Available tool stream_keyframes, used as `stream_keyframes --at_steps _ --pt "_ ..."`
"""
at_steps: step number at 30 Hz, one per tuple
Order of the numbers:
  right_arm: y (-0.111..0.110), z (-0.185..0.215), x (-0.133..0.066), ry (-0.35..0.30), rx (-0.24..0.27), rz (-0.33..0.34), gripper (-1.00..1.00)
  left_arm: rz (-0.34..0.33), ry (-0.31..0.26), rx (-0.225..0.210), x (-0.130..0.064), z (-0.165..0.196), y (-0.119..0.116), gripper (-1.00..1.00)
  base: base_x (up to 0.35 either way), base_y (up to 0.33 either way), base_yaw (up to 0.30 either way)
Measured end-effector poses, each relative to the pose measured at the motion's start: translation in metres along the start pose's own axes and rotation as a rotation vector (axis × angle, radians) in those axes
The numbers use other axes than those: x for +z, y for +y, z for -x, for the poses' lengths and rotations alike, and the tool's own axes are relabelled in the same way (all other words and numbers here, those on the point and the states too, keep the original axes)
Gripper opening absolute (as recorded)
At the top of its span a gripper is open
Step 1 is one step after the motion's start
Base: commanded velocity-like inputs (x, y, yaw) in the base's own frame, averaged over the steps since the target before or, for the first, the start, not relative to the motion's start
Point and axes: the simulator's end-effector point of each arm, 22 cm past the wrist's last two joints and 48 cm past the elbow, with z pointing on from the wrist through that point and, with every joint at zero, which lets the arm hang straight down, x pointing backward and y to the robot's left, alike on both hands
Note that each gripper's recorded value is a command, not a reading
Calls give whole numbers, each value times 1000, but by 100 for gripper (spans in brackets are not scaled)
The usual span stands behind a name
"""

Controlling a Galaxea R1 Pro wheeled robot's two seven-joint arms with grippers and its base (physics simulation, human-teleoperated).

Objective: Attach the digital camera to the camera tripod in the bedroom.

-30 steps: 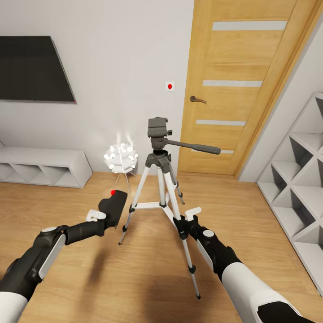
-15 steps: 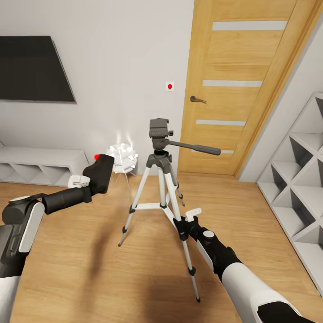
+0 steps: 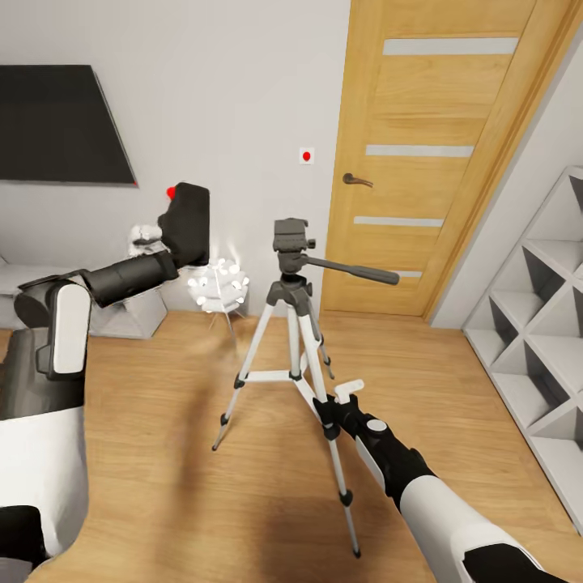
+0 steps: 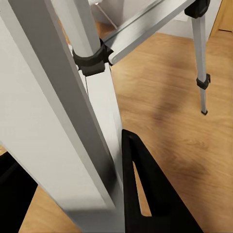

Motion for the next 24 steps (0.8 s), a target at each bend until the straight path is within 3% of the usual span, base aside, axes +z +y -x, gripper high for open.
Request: stream_keyframes --at_steps 5,9,17,21,22,24 --pt "0 -1 0 3 5 -2 -100 63 -21 -48 43 22 -24 -100 0 0 0" --pt "0 -1 0 2 5 -2 -100 71 -11 -47 69 40 -39 -100 0 0 0" --pt "1 -2 0 3 7 -2 -100 87 40 -58 99 59 -38 -100 0 0 0" --pt "0 -2 0 3 7 -2 -100 106 85 -17 113 61 -42 -100 0 0 0" --pt "0 -2 0 3 6 -2 -100 146 159 57 130 55 -43 -100 0 0 0" --pt "0 -2 0 3 7 -2 -100 165 185 80 134 53 -41 -100 0 0 0"
